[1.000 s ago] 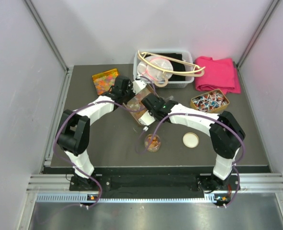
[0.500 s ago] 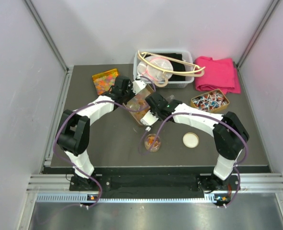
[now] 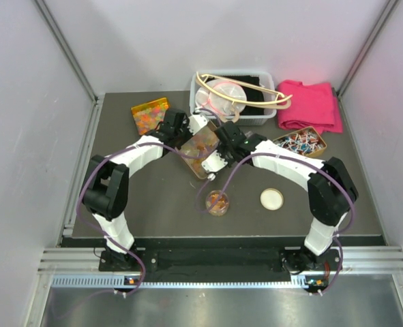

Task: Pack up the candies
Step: Scoop the fake candies from the storage box.

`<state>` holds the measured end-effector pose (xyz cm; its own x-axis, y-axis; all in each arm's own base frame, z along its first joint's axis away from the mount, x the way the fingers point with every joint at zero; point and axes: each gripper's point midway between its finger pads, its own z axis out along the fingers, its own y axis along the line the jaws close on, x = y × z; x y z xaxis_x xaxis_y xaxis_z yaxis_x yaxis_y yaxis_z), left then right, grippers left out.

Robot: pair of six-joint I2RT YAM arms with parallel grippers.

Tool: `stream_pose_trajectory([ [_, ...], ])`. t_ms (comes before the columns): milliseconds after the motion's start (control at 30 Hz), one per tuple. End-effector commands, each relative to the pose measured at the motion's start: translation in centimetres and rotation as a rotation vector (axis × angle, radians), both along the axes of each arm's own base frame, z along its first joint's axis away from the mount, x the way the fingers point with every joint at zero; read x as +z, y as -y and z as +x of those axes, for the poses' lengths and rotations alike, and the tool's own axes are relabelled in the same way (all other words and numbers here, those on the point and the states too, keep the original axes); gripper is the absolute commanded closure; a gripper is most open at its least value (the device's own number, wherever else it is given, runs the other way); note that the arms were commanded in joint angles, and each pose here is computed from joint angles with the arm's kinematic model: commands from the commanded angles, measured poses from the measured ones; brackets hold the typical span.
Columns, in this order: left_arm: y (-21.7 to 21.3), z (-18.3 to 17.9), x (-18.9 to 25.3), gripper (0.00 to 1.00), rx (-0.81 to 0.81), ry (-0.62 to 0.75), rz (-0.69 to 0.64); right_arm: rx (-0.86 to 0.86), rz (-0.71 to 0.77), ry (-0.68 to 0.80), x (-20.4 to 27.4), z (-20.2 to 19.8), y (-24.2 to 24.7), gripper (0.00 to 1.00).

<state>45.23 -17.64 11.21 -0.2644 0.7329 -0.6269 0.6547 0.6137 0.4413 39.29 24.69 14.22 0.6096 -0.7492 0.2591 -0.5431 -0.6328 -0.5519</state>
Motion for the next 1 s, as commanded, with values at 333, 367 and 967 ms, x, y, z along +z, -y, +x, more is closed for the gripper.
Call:
stream_pose_trajectory([
  [333,4.9,0.5,3.6,1.0,-0.117,0.052,-0.085,0.123,-0.039,-0.141,-5.6,-4.6,-0.1,1.0],
  [367,4.9,0.5,3.5,1.0,-0.119,0.052,-0.085,0.097,0.004,-0.154,-4.9,-4.4,-0.7,1.0],
  [967,5.4,0.2,3.2,1.0,-0.125,0.037,-0.104,-0.084,0.071,-0.179,-5.6,-3.8,-0.4,1.0],
])
